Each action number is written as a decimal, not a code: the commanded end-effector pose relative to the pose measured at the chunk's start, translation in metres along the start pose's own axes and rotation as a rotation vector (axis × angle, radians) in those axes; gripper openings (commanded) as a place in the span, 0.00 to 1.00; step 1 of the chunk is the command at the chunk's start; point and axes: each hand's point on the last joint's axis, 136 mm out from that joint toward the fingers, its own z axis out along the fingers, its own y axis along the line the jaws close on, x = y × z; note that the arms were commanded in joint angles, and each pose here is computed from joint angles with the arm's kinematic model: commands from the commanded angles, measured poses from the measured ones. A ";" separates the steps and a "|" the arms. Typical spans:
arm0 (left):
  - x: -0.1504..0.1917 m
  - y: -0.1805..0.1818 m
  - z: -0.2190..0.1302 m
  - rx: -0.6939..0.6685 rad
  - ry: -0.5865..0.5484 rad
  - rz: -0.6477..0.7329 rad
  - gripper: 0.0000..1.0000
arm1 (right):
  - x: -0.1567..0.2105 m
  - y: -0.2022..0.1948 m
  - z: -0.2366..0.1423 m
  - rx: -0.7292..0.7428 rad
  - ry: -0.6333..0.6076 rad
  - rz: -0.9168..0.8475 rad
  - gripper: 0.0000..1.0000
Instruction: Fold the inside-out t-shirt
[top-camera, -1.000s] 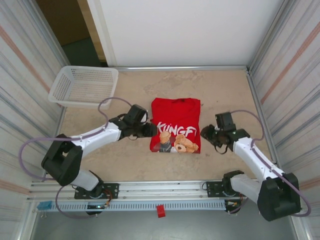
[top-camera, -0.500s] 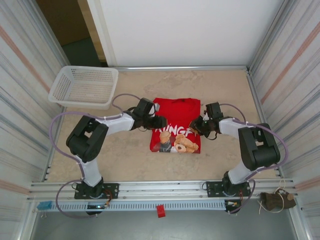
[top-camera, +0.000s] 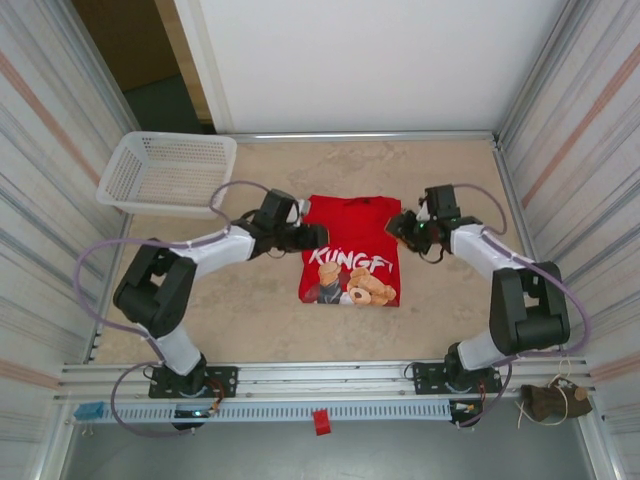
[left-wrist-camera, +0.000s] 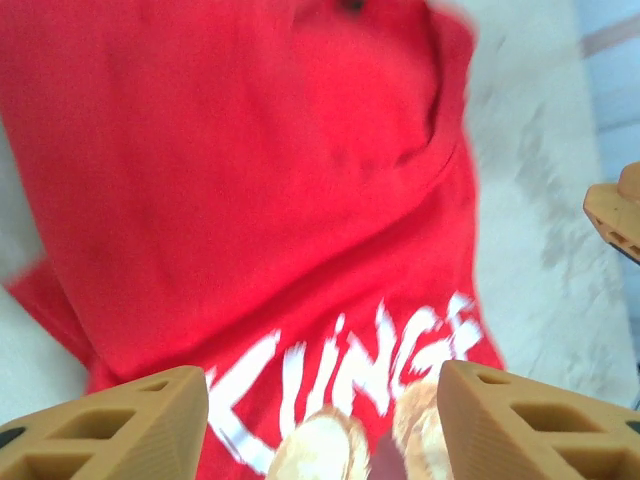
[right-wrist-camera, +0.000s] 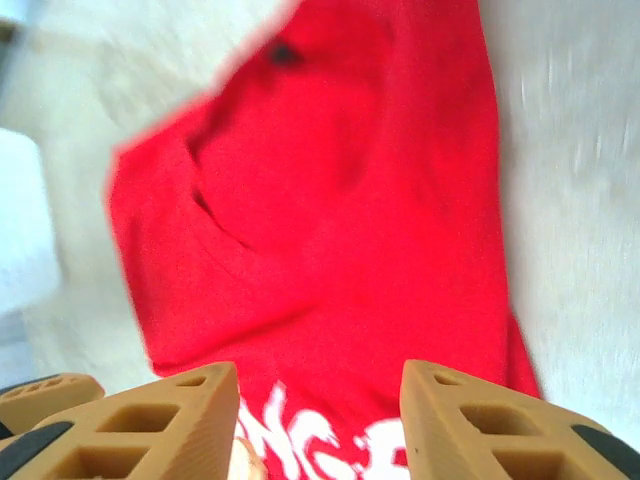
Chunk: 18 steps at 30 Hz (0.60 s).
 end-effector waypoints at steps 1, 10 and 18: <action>-0.027 0.017 -0.024 -0.021 -0.041 -0.012 0.64 | -0.015 -0.011 -0.016 0.061 -0.020 -0.024 0.50; -0.004 0.043 -0.006 0.015 0.041 -0.187 0.65 | 0.000 -0.021 -0.001 0.068 0.025 0.001 0.51; 0.007 0.049 0.021 0.053 0.084 -0.242 0.65 | 0.016 -0.034 0.009 0.090 0.047 0.019 0.51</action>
